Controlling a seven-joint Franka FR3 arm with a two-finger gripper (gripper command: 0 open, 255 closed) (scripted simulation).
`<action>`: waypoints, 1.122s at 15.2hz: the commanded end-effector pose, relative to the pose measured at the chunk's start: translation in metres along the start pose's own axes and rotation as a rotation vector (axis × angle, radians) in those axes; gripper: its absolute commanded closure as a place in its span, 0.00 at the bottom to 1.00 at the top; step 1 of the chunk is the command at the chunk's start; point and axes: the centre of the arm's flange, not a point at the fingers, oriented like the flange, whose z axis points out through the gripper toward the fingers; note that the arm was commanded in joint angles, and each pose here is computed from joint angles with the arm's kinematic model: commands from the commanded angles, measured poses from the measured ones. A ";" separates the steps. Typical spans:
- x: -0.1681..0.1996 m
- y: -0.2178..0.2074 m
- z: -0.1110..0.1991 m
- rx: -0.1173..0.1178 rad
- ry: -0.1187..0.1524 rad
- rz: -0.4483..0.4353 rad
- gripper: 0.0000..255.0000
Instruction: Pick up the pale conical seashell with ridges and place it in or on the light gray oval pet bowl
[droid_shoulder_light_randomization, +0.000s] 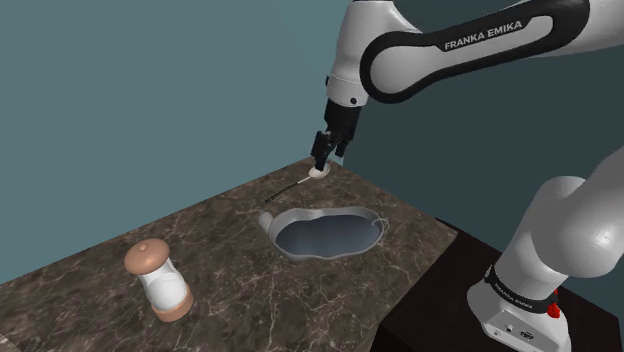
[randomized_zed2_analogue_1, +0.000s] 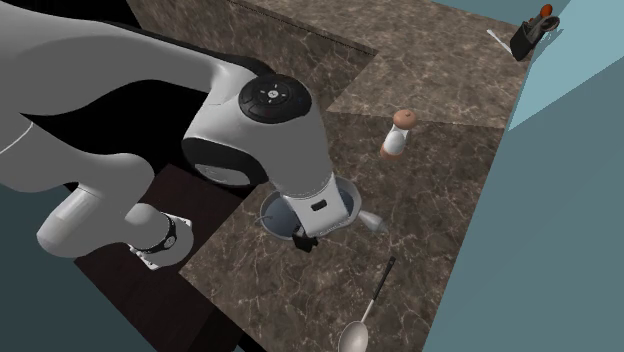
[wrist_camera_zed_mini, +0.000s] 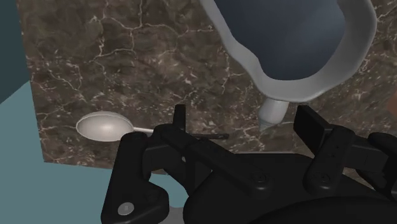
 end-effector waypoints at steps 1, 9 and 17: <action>0.012 -0.013 0.022 0.002 -0.006 0.008 0.00; 0.066 -0.066 0.099 0.007 -0.034 0.039 0.00; 0.108 -0.108 0.167 0.010 -0.056 0.063 0.00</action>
